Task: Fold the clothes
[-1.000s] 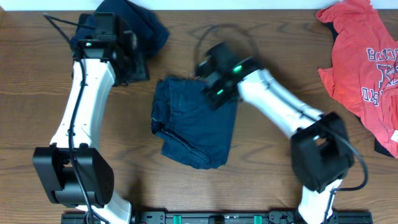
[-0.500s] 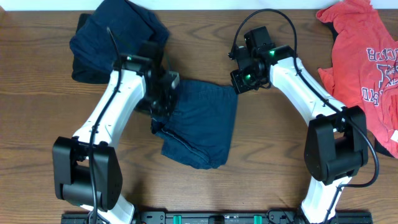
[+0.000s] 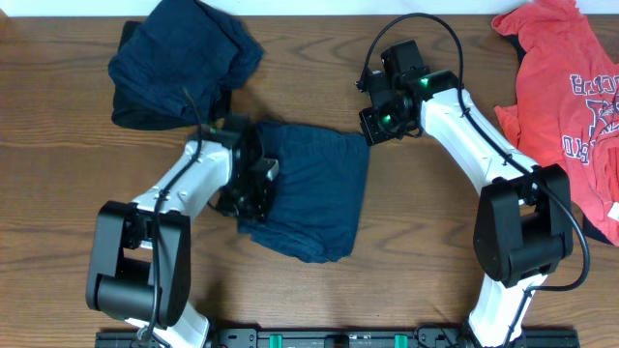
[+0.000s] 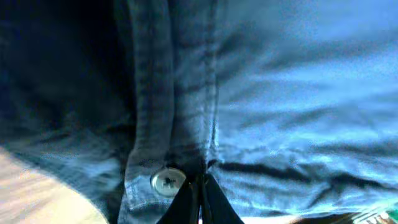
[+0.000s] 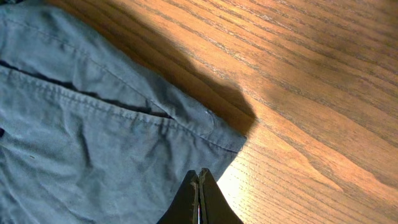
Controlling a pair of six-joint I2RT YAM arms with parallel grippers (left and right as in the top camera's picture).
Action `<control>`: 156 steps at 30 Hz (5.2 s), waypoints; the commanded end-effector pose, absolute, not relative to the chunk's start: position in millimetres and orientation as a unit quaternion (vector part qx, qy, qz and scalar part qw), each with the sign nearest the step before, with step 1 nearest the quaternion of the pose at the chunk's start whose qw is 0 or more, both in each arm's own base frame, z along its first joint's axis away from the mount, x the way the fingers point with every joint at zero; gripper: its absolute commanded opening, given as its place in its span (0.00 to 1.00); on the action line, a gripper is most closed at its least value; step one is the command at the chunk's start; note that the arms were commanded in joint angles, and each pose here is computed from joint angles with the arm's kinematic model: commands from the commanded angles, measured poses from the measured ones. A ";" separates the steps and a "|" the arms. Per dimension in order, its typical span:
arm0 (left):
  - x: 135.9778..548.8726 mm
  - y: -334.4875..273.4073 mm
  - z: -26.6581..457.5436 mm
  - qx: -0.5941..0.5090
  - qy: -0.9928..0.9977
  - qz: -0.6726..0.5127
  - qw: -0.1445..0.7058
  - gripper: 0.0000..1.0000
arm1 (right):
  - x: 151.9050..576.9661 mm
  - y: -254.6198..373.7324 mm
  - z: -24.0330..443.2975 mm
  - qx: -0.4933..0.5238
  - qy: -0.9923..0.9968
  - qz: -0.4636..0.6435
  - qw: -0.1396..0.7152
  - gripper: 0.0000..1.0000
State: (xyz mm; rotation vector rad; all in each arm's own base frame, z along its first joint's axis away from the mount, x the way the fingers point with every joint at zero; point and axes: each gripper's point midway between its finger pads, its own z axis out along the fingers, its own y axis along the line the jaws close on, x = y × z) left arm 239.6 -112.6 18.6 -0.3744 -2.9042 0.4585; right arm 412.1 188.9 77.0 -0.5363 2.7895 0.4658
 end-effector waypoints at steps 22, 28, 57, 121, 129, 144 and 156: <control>277.3 -115.3 83.1 -0.076 -0.986 0.147 -0.010 0.48 | 368.1 204.1 69.4 -0.157 0.962 0.220 0.032 0.70; 299.4 -99.1 110.9 -0.069 -0.985 0.123 -0.095 0.62 | 343.7 223.0 53.1 -0.183 0.962 0.204 0.011 0.29; 337.4 -98.9 94.0 -0.054 -0.982 0.127 -0.132 0.62 | 392.8 176.8 -13.9 -0.167 0.970 0.069 0.163 0.54; 405.3 -189.2 102.1 0.032 -0.927 0.312 -0.203 0.06 | 394.0 101.4 130.7 -0.080 0.985 0.085 0.130 0.98; 401.8 -190.0 135.6 0.021 -0.917 0.321 -0.235 0.06 | 391.9 95.1 130.4 -0.068 0.986 0.096 0.122 0.97; 376.2 -222.3 123.9 -0.026 -0.926 0.317 -0.201 0.88 | 390.2 94.6 129.9 -0.068 0.986 0.096 0.118 0.99; 354.9 -172.3 86.4 -0.026 -0.971 0.174 -0.162 0.98 | 393.3 93.9 130.6 -0.067 0.985 0.096 0.124 0.99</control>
